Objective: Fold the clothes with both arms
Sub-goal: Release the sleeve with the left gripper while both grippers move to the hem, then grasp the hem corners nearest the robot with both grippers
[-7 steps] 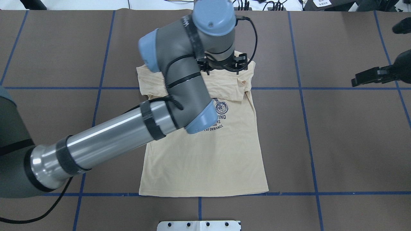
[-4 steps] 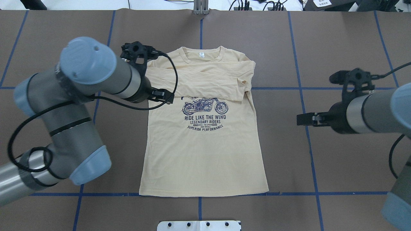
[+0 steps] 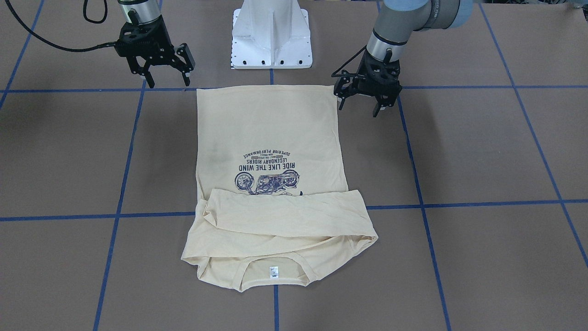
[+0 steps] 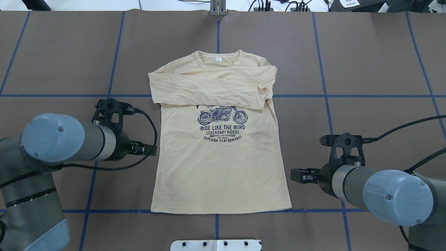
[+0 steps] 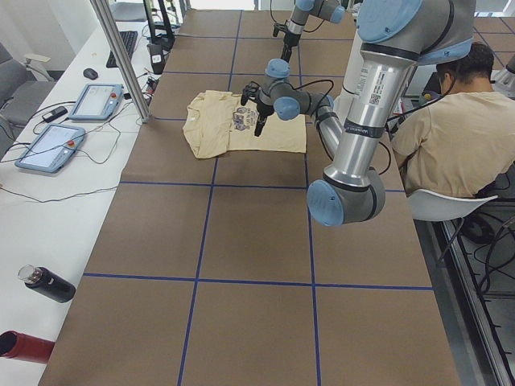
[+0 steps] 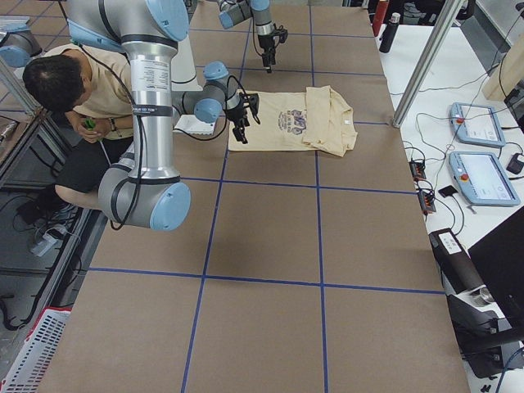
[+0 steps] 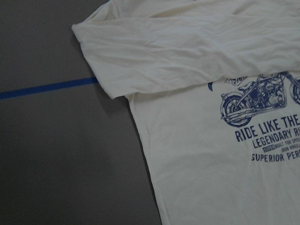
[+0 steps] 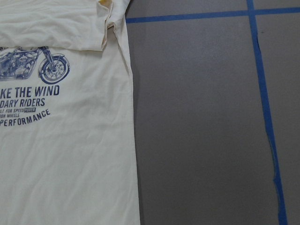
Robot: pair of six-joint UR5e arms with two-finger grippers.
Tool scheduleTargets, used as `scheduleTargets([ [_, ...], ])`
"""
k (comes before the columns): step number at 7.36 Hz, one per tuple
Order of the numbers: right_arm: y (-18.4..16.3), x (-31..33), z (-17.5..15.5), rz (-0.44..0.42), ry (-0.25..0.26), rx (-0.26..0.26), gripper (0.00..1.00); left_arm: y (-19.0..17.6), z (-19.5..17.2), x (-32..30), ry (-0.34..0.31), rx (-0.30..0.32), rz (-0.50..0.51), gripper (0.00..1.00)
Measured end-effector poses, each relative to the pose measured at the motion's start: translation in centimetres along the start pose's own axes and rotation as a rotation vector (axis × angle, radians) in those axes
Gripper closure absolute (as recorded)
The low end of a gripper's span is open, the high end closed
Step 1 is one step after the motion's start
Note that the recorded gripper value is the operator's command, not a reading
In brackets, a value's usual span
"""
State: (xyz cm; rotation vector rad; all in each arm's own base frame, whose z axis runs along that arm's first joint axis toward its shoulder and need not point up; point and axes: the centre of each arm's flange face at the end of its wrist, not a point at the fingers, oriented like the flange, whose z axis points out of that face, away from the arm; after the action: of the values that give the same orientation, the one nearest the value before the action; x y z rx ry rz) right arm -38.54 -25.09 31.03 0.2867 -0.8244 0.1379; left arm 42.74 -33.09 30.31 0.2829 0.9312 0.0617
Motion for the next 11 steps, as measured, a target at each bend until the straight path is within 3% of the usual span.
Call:
scheduleTargets([
  [3,0.5,-0.1,0.3,-0.005,0.013,0.002,0.00,8.8,3.0,1.9,0.025,-0.074,-0.095,0.41],
  [7,0.6,-0.2,0.5,-0.007,0.015,0.001,0.00,13.1,5.4,4.7,0.011,-0.152,-0.087,0.48],
  [11,0.7,-0.2,0.6,-0.008,0.017,-0.001,0.00,13.1,6.5,5.7,0.010,-0.157,-0.086,0.75],
])
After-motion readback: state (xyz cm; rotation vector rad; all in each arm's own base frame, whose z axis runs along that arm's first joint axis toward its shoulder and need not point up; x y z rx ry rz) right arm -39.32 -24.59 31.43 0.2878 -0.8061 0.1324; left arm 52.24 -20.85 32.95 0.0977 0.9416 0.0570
